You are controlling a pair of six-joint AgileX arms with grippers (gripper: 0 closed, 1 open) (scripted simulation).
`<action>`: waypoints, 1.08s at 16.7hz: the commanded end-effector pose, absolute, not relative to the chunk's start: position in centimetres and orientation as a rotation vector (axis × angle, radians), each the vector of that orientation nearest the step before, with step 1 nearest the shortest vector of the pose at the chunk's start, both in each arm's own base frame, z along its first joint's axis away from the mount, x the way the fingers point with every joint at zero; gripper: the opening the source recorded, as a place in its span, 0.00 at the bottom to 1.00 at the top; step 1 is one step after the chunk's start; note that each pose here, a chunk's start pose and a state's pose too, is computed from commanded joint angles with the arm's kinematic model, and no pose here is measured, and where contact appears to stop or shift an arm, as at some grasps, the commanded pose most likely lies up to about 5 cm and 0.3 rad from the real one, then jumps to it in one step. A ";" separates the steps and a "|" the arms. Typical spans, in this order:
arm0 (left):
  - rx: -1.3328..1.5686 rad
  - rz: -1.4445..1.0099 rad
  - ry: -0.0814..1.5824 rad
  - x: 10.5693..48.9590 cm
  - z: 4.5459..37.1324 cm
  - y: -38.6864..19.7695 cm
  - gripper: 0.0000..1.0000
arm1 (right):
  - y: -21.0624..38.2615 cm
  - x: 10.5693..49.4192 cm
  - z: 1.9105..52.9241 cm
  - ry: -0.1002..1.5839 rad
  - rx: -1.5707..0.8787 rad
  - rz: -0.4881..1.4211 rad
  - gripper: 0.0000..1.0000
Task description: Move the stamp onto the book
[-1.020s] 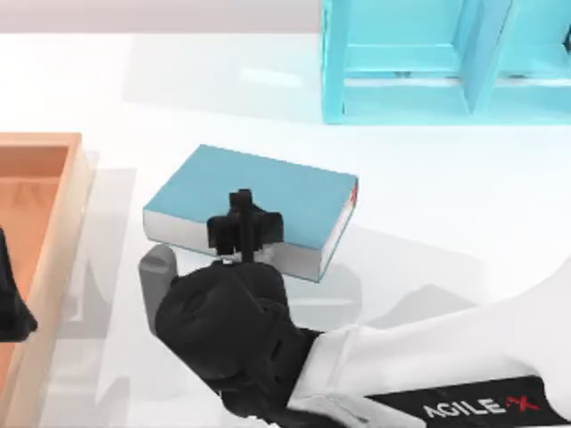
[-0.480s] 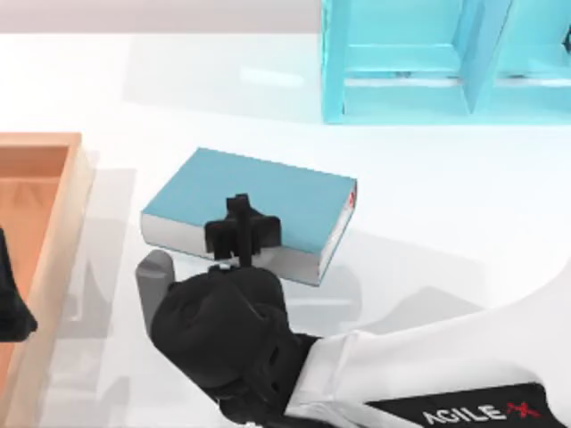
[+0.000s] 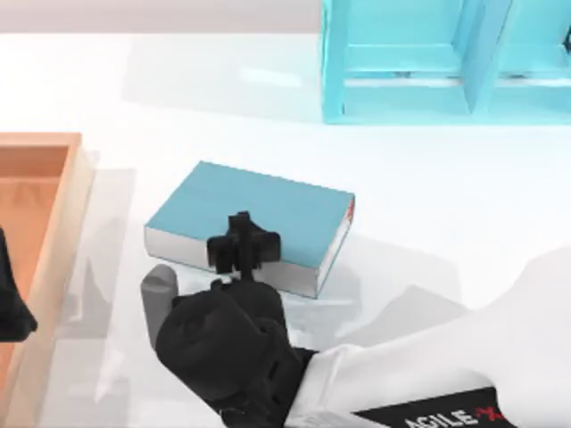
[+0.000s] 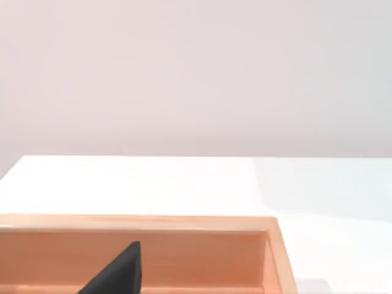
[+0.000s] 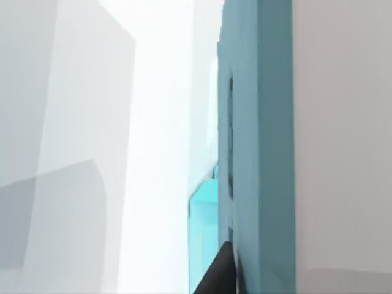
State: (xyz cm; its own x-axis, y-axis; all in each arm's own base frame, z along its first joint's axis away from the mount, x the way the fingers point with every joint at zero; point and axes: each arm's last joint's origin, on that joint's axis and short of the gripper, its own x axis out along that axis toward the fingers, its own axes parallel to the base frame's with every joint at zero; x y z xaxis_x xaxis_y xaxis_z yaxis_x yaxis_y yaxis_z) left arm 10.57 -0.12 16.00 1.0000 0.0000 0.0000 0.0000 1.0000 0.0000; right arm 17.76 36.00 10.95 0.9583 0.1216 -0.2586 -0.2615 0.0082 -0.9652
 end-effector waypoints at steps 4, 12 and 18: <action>0.000 0.000 0.000 10.6 16.0 -0.1 1.00 | 36.0 17.7 10.2 0.114 -1.539 0.303 0.00; 0.000 0.000 0.000 10.6 16.0 -0.1 1.00 | 36.0 17.7 10.2 0.114 -1.539 0.303 0.53; 0.000 0.000 0.000 10.6 16.0 -0.1 1.00 | 36.0 17.7 10.2 0.114 -1.539 0.303 0.98</action>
State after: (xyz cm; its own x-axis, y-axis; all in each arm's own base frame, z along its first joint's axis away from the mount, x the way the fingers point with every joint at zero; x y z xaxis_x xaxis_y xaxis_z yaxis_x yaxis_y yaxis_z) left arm 10.57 -0.12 16.00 1.0000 0.0000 0.0000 0.0000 1.0000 0.0000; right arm 17.72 35.96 10.23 0.9577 0.1217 -0.2608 -0.2632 0.0037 -0.9647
